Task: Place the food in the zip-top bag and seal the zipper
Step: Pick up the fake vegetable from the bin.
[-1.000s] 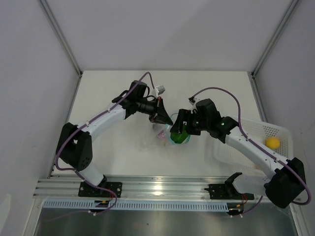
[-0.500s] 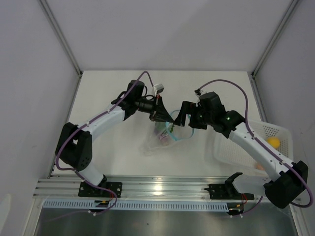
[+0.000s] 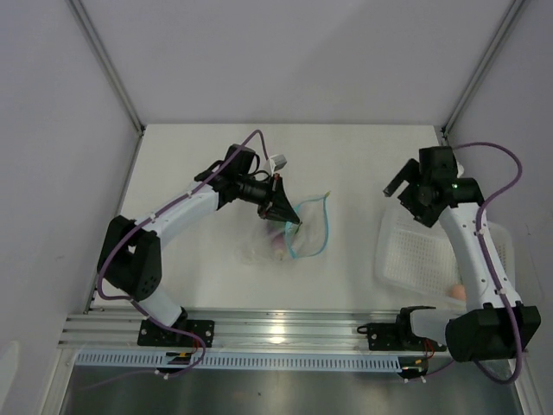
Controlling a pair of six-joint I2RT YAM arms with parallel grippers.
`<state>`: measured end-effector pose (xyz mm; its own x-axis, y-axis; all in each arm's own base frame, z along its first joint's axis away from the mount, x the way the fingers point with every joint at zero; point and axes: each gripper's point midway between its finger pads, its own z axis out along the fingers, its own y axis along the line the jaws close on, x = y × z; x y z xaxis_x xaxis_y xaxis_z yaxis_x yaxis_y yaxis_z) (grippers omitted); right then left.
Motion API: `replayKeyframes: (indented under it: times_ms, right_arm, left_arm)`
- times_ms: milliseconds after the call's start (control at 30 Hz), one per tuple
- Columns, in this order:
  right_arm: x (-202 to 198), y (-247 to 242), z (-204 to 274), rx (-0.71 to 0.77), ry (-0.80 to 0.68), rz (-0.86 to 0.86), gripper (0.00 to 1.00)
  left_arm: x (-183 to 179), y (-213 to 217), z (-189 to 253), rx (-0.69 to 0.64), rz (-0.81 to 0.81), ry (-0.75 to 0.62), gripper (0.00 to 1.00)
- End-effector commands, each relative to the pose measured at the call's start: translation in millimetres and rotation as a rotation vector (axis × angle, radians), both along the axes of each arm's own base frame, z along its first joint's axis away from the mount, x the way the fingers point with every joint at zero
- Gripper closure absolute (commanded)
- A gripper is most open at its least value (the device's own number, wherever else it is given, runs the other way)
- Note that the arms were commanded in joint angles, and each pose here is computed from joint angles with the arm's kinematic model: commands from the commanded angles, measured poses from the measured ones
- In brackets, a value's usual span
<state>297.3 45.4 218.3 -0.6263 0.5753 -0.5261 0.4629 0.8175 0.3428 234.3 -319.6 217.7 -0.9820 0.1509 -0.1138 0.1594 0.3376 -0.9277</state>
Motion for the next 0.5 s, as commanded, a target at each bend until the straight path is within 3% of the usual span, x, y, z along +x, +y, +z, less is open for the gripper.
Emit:
replayKeyframes:
  times_ms: [0,200,467]
  right_arm:
    - [-42,-64,-26,-0.121,0.199,-0.276,0.01]
    - [-102,-118,-82,-0.12,0.432,-0.559,0.01]
    - [-140,-169,-104,-0.203,0.523,-0.753,0.02]
  left_arm:
    - [5,3,9,-0.003,-0.005,-0.065,0.99]
    - [1,5,1,0.01,-0.005,-0.046,0.99]
    - [-1,6,-8,0.019,-0.005,-0.03,0.99]
